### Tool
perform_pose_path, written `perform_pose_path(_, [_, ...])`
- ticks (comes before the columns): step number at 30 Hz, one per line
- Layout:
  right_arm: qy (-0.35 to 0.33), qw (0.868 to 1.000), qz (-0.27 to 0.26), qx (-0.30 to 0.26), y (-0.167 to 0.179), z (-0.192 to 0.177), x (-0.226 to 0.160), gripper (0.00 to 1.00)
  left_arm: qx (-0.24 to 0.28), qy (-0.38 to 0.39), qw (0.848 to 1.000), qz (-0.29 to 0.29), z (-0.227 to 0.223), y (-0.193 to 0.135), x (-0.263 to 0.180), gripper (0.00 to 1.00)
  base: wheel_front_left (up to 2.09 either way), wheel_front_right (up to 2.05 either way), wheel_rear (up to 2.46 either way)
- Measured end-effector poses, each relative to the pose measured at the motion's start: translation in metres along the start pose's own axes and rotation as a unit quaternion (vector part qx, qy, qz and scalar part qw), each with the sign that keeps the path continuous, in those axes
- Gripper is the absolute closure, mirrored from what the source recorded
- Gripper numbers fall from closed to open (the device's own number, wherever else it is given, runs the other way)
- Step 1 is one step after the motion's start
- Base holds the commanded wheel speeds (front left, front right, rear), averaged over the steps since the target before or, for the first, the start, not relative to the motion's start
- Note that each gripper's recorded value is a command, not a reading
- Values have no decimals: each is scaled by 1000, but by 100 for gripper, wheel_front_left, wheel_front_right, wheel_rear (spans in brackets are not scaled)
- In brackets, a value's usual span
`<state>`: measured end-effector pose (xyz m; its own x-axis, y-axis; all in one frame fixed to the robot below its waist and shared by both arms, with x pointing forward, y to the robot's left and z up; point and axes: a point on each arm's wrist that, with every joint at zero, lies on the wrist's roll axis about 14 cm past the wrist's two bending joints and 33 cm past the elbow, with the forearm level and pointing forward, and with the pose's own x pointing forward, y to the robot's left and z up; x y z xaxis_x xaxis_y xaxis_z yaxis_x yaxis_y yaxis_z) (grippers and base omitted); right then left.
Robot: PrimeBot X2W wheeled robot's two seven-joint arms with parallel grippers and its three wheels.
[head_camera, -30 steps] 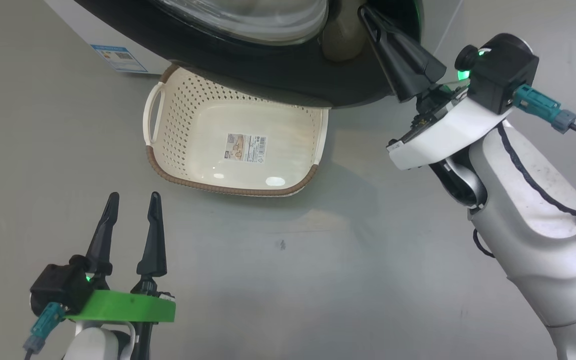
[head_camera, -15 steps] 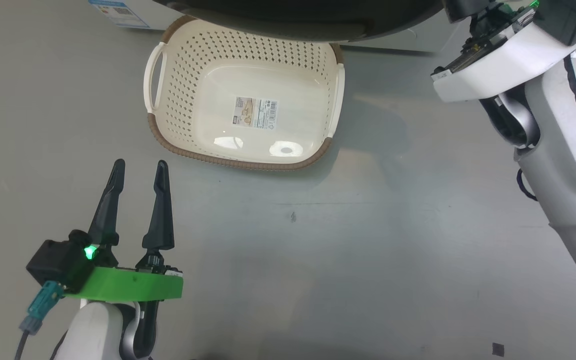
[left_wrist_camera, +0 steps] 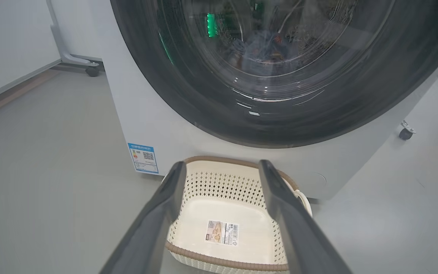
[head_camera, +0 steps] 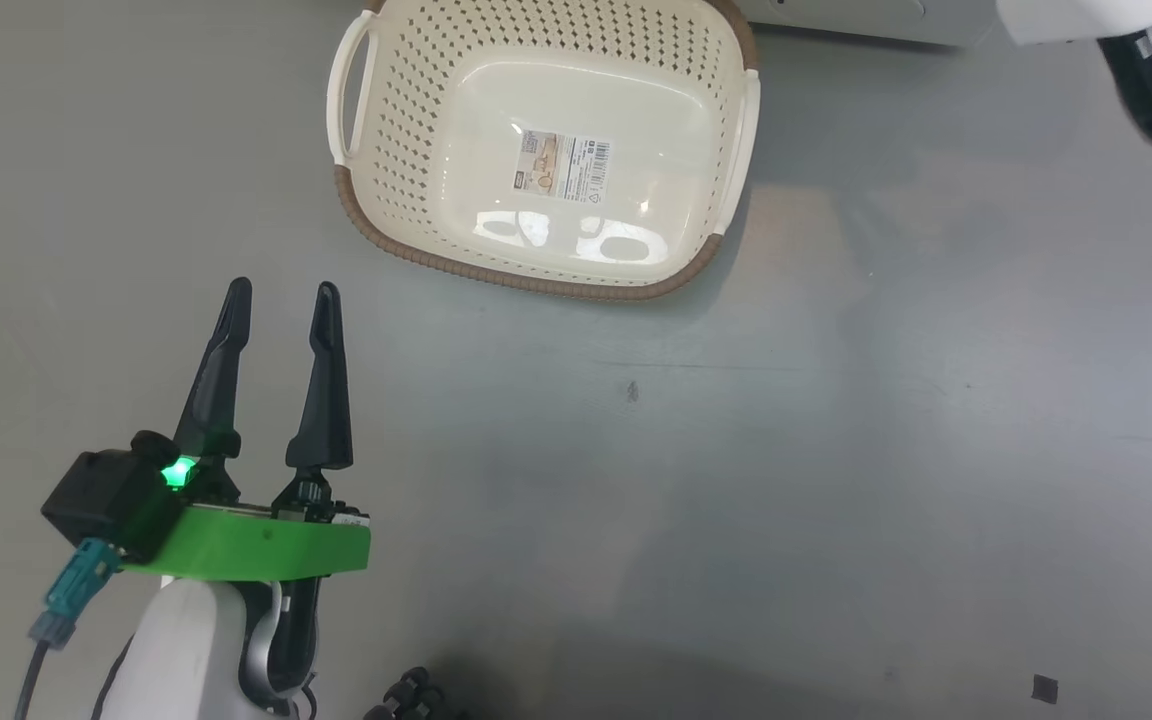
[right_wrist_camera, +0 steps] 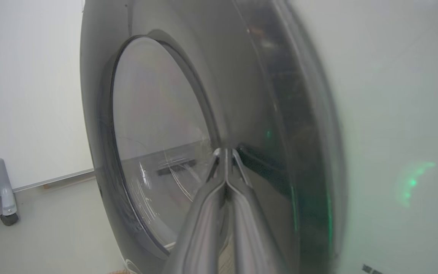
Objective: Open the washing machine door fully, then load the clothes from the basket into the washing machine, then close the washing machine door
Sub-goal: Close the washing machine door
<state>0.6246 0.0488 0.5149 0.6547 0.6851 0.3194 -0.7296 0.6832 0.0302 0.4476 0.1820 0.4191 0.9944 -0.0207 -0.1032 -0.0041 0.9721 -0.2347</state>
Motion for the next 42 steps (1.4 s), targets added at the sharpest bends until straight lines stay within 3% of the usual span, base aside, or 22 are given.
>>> perform_pose_path(12, [14, 1000, 5, -19, -8, -12, 5, 100, 5, -3, 1000, 9, 2, 5, 2, 0, 0, 0, 0])
perform_pose_path(22, [16, 1000, -1, -18, -2, 4, 2, 100, 4, -13, 1000, 13, 10, 6, 2, 0, 0, 0, 0])
perform_pose_path(23, [17, 1000, -4, -15, 0, 5, 0, 71, 3, -14, 1000, 14, 11, 6, 2, 0, 0, 0, 0])
perform_pose_path(24, [19, 1000, -5, -11, 2, 5, -3, 57, 3, -15, 1000, 14, 12, 5, 1, 0, 0, 0, 0])
perform_pose_path(25, [22, 1000, -4, -8, 6, 5, -5, 50, 6, -16, 1000, 14, 13, 6, 1, 0, 0, 0, 0])
perform_pose_path(27, [28, 1000, -4, -1, 12, 5, -12, 20, 7, -17, 1000, 13, 14, 5, 1, 0, 0, 0, 0])
perform_pose_path(30, [35, 999, -4, 4, 20, 9, -22, 0, 6, -26, 1000, 8, 20, 2, 1, 0, 0, 0, 0])
perform_pose_path(42, [39, 998, -43, 2, 35, 54, -74, 0, -2, -51, 999, 1, 43, -8, -12, 0, 0, 0, 0])
